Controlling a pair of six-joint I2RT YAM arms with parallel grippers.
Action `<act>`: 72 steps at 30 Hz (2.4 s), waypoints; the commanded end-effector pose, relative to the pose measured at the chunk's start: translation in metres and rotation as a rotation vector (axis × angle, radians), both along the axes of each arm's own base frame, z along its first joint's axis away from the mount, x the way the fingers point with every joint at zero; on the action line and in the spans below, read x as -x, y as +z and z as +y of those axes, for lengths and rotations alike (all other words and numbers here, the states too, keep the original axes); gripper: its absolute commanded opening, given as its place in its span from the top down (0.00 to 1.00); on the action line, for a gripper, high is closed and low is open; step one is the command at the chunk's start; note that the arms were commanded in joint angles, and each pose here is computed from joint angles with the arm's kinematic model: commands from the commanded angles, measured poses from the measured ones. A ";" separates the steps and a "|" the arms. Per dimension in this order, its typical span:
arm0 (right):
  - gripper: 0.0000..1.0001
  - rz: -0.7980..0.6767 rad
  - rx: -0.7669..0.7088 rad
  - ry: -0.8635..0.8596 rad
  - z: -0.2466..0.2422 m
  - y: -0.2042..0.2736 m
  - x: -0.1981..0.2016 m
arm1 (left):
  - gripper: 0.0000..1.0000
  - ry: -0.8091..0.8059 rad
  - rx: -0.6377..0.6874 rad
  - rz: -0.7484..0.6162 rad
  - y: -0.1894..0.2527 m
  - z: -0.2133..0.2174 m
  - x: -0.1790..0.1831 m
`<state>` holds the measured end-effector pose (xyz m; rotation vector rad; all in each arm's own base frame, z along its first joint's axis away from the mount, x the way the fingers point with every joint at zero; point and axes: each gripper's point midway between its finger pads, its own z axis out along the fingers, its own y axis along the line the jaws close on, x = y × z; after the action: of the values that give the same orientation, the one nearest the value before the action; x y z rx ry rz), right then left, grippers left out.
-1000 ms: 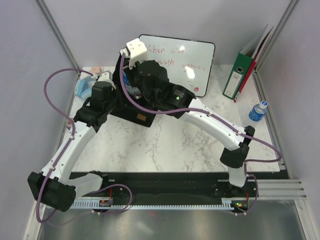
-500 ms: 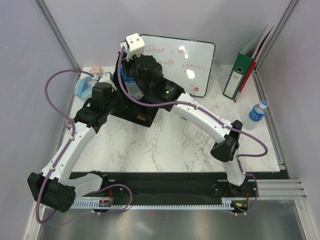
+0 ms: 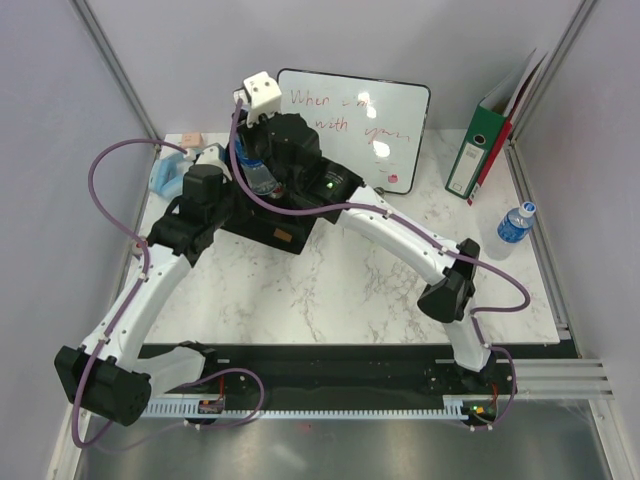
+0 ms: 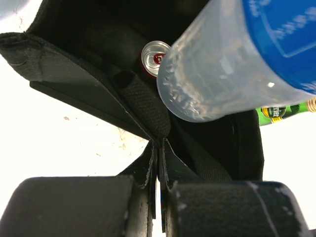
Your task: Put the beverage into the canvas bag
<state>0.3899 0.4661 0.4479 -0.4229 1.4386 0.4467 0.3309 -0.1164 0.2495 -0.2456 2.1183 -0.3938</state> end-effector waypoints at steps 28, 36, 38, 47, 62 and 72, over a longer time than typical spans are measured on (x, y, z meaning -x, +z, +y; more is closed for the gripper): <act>1.00 -0.137 -0.191 0.091 0.035 -0.047 -0.048 | 0.98 -0.009 0.072 -0.007 0.007 -0.005 0.015; 1.00 -0.122 -0.200 0.078 0.037 -0.065 -0.057 | 0.98 -0.011 0.063 -0.014 0.007 -0.003 0.017; 1.00 -0.130 -0.180 0.068 0.037 -0.057 -0.061 | 0.98 -0.007 0.064 -0.016 0.007 -0.002 0.017; 1.00 -0.223 -0.236 0.059 0.022 0.003 -0.052 | 0.98 -0.010 0.059 -0.015 0.006 -0.002 0.018; 1.00 -0.164 -0.219 0.082 0.025 -0.061 -0.059 | 0.98 -0.007 0.059 -0.020 0.009 -0.001 0.020; 1.00 -0.070 -0.171 0.077 0.029 -0.119 -0.062 | 0.98 -0.001 0.057 -0.035 0.014 0.002 0.021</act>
<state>0.4563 0.5063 0.2399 -0.5092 1.5071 0.4960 0.3137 -0.1130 0.2474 -0.2719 2.1190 -0.4171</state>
